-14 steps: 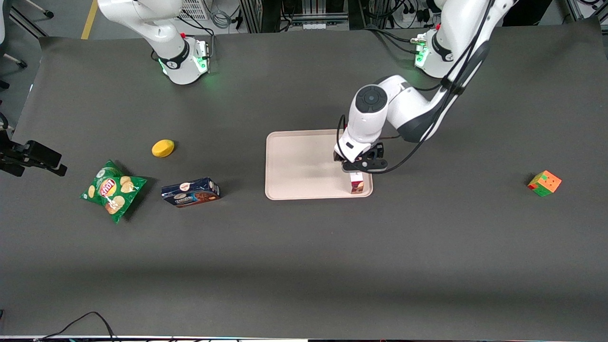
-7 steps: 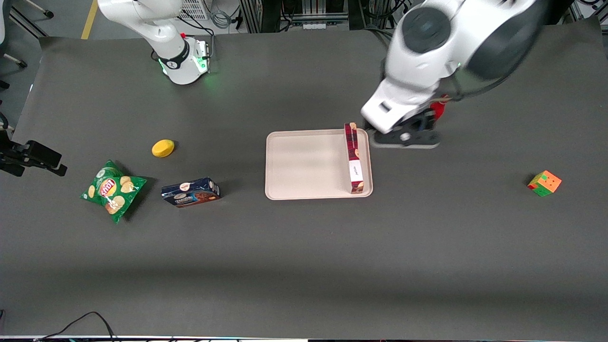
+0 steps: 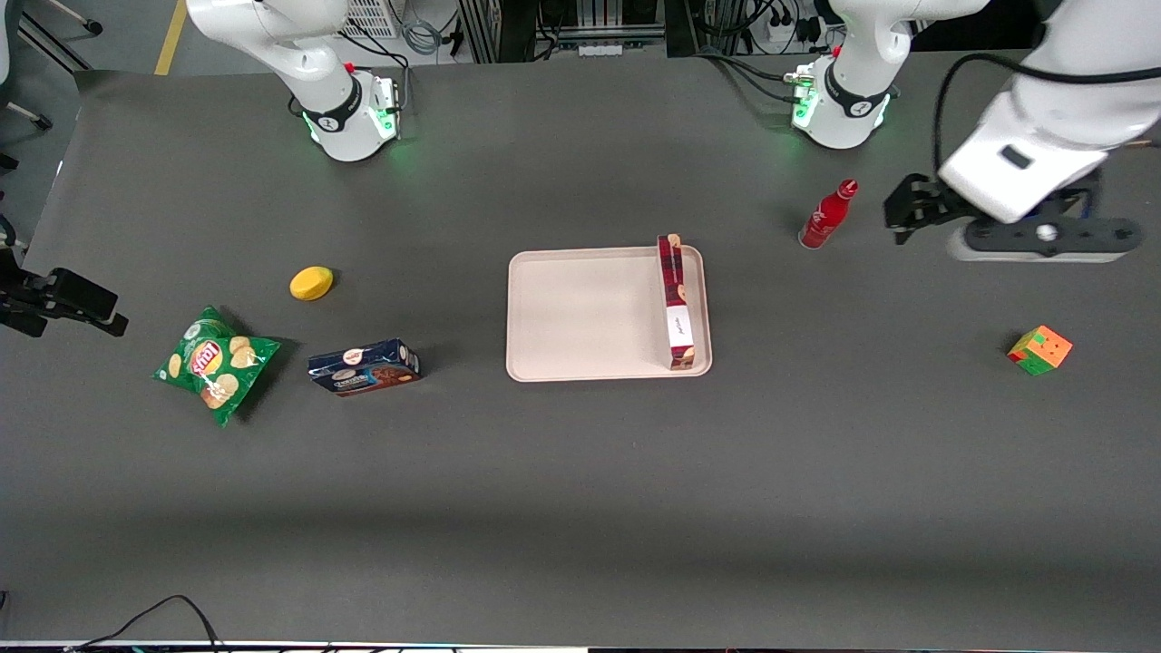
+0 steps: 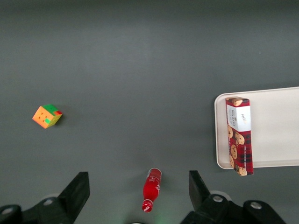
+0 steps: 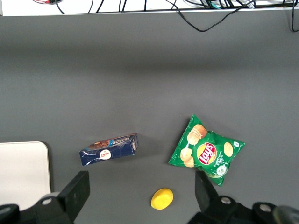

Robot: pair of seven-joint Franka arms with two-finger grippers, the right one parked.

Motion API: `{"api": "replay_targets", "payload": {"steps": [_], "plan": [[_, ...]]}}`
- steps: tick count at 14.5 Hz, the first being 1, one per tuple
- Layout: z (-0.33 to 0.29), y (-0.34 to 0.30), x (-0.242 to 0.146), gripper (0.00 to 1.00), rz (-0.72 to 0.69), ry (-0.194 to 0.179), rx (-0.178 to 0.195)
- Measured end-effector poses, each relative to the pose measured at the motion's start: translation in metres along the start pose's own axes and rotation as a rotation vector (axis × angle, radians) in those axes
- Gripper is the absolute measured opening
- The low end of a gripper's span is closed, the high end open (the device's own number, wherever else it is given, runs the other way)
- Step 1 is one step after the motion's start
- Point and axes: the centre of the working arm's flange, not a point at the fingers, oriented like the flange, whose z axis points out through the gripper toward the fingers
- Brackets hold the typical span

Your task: Place red cookie box on tray

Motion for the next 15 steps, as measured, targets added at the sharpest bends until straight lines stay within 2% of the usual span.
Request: {"api": "replay_targets", "payload": {"steps": [2,3,7,12,15], "plan": [[0.008,-0.019,-0.003,0.94,-0.024,0.028,-0.014],[0.017,-0.029,-0.005,0.94,-0.024,0.042,-0.043],[0.048,-0.061,-0.011,0.94,-0.064,0.055,-0.115],[0.055,-0.055,-0.009,1.00,-0.064,0.059,-0.127],[0.055,-0.055,-0.008,1.00,-0.065,0.063,-0.128]]}}
